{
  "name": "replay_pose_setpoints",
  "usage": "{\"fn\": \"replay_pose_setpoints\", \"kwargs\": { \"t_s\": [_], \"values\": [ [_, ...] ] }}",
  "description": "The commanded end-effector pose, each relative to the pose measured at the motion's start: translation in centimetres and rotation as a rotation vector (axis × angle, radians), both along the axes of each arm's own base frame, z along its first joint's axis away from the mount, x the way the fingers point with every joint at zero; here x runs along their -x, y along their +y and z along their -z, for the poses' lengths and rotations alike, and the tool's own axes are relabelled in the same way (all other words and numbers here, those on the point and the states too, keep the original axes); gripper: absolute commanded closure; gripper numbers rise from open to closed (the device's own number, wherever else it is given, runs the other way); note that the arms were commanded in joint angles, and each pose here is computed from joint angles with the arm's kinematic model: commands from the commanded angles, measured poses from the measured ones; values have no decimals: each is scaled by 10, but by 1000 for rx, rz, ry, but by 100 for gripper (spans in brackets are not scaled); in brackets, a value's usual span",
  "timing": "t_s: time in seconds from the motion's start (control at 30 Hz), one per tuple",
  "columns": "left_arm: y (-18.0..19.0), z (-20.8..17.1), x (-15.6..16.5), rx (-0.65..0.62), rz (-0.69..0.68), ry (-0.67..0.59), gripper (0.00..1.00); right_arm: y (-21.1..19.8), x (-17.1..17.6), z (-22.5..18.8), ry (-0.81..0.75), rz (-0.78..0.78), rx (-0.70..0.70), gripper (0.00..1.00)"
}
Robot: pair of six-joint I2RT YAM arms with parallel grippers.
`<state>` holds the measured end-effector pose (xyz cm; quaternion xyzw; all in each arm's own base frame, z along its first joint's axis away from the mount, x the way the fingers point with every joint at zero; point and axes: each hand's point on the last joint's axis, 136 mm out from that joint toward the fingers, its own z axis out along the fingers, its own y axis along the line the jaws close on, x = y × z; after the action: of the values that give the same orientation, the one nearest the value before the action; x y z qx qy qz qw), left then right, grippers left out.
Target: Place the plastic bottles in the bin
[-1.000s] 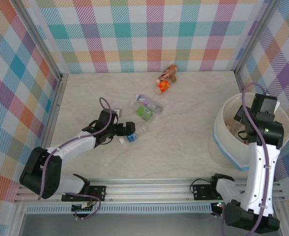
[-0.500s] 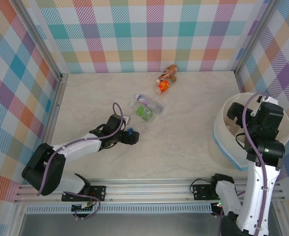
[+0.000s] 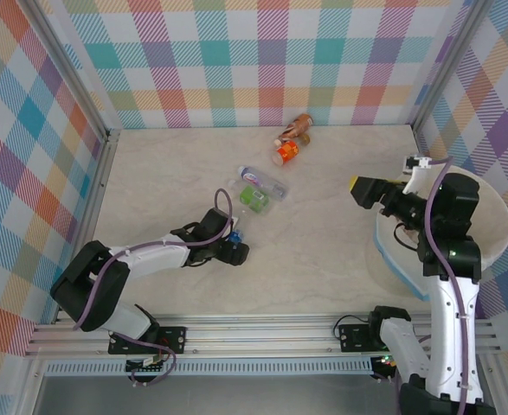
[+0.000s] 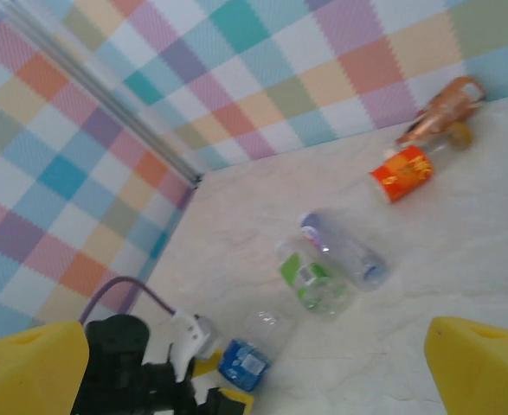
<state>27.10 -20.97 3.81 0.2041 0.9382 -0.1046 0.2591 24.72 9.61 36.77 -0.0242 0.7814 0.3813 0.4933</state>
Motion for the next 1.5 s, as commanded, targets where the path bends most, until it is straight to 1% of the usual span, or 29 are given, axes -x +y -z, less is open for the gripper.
{"fn": "replay_pose_setpoints", "kwargs": {
  "t_s": [0.0,0.1,0.23,0.43,0.57,0.7,0.8,0.97,1.13,1.23,1.4,1.47],
  "values": [
    [-1,1,-4,-43,-2,-21,10,27,5,-12,-50,-134,-27,0],
    [4,7,-4,-69,-26,-11,16,41,-1,4,-13,-151,22,0],
    [5,13,0,-64,-42,16,22,54,-11,16,4,-160,65,0],
    [9,16,5,-46,-73,27,39,64,-26,25,9,-148,103,0],
    [7,13,9,-8,-67,25,49,68,-37,28,-1,-127,115,0],
    [3,4,13,33,-42,15,62,68,-49,32,4,-84,109,0],
    [-3,-7,16,74,-13,-3,68,67,-58,40,27,-39,103,0],
    [-20,-37,19,194,52,-45,69,57,-67,54,93,51,108,0],
    [-39,-79,21,348,123,-128,70,58,-64,64,144,42,120,0],
    [-54,-108,22,442,194,-193,70,67,-61,66,163,-7,104,0],
    [-82,-157,24,589,333,-274,70,97,-54,64,180,-143,70,0],
    [-90,-172,23,625,371,-298,70,110,-51,63,181,-189,72,0]
  ]
}}
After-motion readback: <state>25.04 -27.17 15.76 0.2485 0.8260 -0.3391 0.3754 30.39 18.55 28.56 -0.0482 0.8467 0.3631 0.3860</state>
